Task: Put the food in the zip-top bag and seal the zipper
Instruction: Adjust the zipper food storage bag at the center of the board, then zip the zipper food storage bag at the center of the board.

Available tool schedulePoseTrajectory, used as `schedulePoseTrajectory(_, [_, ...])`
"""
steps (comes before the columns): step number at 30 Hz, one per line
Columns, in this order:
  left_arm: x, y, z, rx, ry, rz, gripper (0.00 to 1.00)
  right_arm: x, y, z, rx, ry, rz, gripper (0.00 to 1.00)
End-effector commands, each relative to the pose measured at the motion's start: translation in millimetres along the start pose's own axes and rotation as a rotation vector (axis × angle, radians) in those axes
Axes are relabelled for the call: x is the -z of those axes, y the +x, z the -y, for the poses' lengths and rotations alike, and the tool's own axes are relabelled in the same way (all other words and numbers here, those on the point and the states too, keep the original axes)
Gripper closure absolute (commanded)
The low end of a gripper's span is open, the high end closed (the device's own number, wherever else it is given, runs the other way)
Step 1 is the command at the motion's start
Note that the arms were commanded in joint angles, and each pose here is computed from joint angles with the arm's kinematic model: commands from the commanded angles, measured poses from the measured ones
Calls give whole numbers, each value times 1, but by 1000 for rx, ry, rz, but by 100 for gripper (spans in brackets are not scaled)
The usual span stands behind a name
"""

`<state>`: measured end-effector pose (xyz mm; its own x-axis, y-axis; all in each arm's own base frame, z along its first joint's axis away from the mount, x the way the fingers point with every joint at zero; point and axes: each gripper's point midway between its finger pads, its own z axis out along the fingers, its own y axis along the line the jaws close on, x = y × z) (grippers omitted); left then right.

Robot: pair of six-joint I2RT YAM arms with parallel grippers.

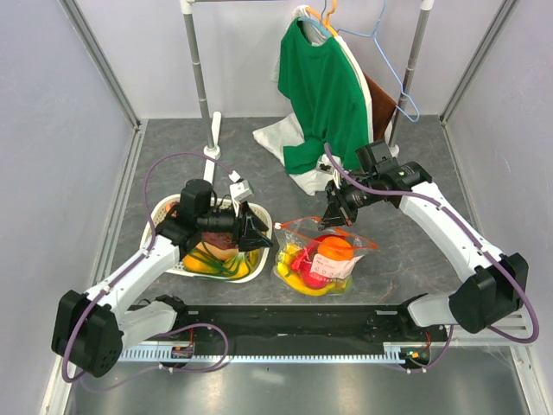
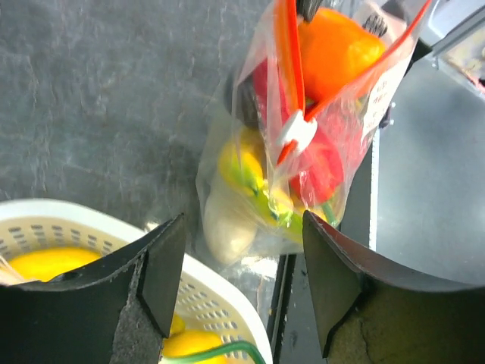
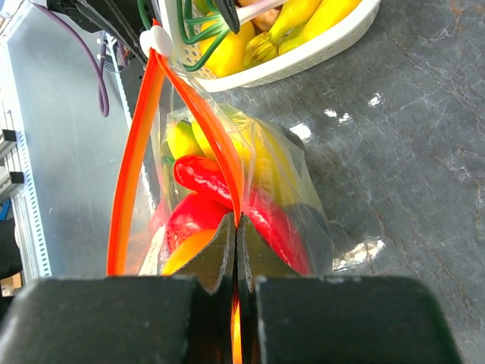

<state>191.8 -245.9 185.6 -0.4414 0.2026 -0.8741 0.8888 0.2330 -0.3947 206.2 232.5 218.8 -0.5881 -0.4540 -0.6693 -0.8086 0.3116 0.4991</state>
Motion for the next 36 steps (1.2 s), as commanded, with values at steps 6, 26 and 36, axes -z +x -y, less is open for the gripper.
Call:
schedulePoseTrajectory(6, [-19,-37,11,-120,98,146,33,5,-24,-1,107,-6,56,100])
schedulePoseTrajectory(26, [-12,-42,12,-108,-2,-33,98,10,-45,16,170,82,65,54])
schedulePoseTrajectory(36, [-12,-40,12,-40,-12,-77,98,39,-102,-6,419,116,216,22])
